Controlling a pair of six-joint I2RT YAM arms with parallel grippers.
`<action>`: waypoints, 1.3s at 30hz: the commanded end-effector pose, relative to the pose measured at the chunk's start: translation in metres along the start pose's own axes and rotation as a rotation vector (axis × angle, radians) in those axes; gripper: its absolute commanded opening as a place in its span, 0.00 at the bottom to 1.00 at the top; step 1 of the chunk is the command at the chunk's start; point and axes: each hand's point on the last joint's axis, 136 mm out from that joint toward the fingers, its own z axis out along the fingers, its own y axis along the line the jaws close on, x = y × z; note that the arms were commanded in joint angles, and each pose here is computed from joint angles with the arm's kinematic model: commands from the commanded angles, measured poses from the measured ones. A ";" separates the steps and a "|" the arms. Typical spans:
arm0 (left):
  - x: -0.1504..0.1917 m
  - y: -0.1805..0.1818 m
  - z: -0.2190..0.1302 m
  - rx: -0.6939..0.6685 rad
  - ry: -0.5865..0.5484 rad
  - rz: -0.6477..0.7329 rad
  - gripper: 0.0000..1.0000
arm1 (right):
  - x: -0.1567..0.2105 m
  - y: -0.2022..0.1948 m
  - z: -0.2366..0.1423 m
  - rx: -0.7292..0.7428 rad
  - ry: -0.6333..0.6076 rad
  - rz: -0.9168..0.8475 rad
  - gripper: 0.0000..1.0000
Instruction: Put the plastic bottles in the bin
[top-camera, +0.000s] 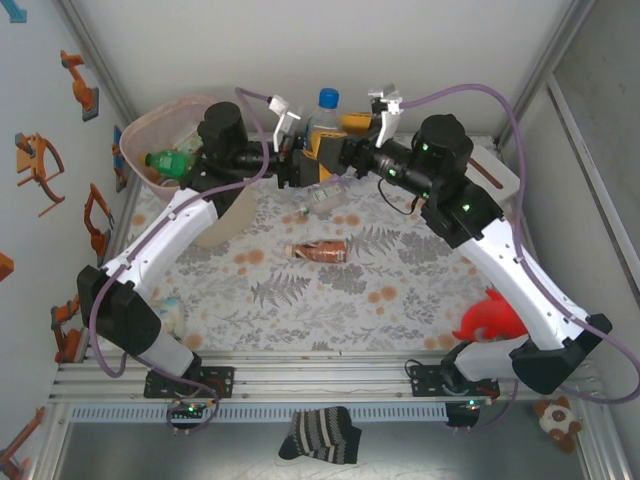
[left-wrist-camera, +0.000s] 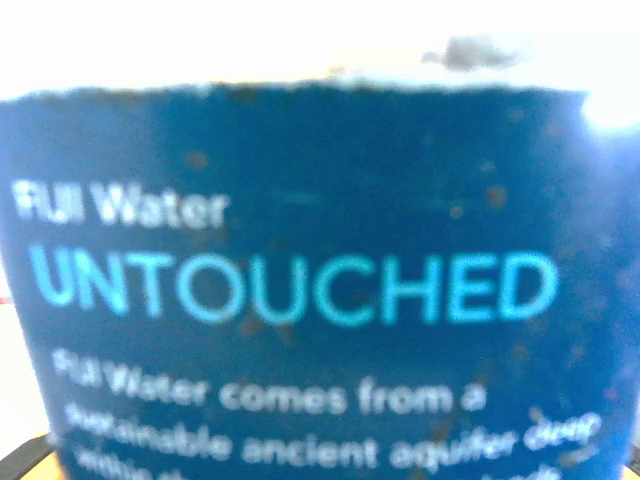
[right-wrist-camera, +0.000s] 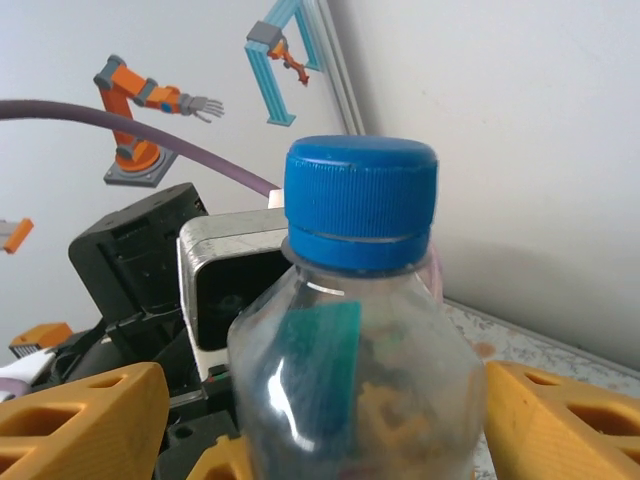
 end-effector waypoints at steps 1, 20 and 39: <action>-0.016 -0.009 -0.013 -0.023 -0.035 0.076 0.42 | -0.007 -0.001 -0.013 0.046 -0.022 -0.027 0.81; -0.020 0.090 -0.208 -1.194 -0.160 -0.086 0.43 | -0.001 -0.016 -0.029 0.156 0.005 -0.087 0.82; 0.057 0.131 -0.340 -1.860 -0.060 -0.716 0.34 | 0.003 -0.020 -0.030 0.173 0.015 -0.088 0.82</action>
